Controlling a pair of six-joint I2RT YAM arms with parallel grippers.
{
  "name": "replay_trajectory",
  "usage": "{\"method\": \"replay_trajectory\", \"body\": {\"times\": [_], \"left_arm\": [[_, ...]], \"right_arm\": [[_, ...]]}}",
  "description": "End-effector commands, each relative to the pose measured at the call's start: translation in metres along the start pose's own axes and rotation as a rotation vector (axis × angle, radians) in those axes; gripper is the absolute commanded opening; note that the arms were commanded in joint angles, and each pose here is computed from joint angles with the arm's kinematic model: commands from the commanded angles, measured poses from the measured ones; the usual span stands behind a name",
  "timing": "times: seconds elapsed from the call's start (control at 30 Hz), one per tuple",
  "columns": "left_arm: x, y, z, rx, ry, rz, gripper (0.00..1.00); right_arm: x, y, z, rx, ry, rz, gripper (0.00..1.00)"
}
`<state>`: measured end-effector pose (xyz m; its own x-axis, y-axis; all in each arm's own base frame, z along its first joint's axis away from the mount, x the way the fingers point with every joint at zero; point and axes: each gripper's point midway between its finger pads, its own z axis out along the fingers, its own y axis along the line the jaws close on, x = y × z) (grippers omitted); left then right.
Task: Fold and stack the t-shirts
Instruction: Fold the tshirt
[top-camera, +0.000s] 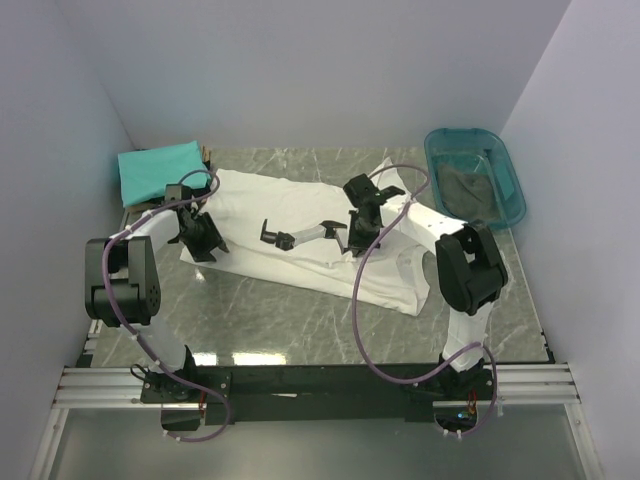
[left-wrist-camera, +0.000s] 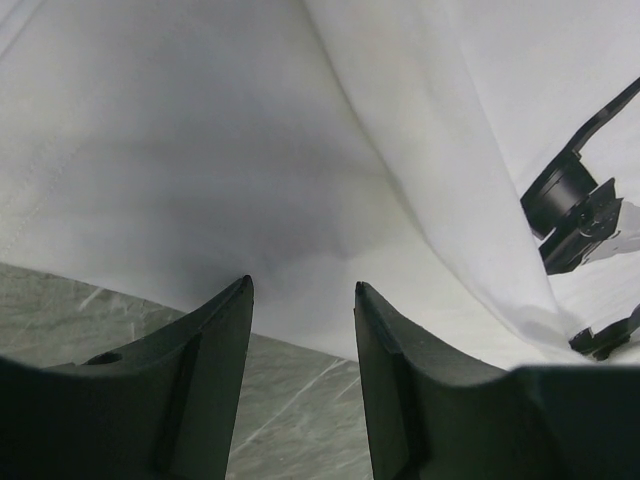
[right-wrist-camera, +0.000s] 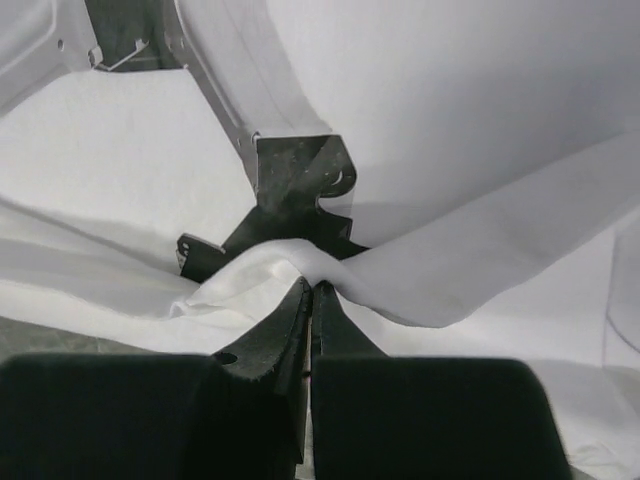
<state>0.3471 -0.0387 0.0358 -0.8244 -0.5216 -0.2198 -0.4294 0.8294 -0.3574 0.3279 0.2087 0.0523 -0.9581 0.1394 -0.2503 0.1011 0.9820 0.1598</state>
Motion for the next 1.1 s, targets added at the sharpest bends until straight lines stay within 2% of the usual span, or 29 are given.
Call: {"method": "replay_trajectory", "body": {"times": [0.0, 0.47, 0.67, 0.7, 0.73, 0.83, 1.0, 1.07], "left_arm": [[-0.002, -0.001, -0.007, 0.015, -0.021, 0.028, 0.5], [0.009, 0.012, 0.001, -0.029, -0.001, 0.029, 0.51], [0.01, 0.017, 0.0, -0.048, -0.004, 0.032, 0.51], [0.009, 0.018, -0.001, -0.053, -0.006, 0.032, 0.51], [0.009, 0.017, -0.001, -0.052, -0.008, 0.033, 0.52], [0.006, 0.021, -0.003, -0.073, -0.017, 0.04, 0.52], [0.002, 0.03, -0.003, -0.104, -0.03, 0.044, 0.52], [0.0, 0.03, -0.004, -0.11, -0.035, 0.051, 0.52]], "right_arm": [[-0.024, -0.005, -0.006, 0.056, -0.074, -0.003, 0.0], [-0.057, -0.006, -0.012, 0.13, -0.138, -0.019, 0.0], [-0.059, -0.002, -0.003, 0.131, -0.116, -0.03, 0.0], [-0.059, -0.002, -0.002, 0.131, -0.111, -0.032, 0.04], [-0.059, 0.0, -0.001, 0.122, -0.105, -0.032, 0.2], [-0.065, 0.004, -0.015, 0.094, -0.138, -0.021, 0.48], [-0.069, -0.016, -0.043, 0.053, -0.19, 0.049, 0.65], [-0.068, -0.037, -0.054, 0.04, -0.215, 0.096, 0.67]]}}
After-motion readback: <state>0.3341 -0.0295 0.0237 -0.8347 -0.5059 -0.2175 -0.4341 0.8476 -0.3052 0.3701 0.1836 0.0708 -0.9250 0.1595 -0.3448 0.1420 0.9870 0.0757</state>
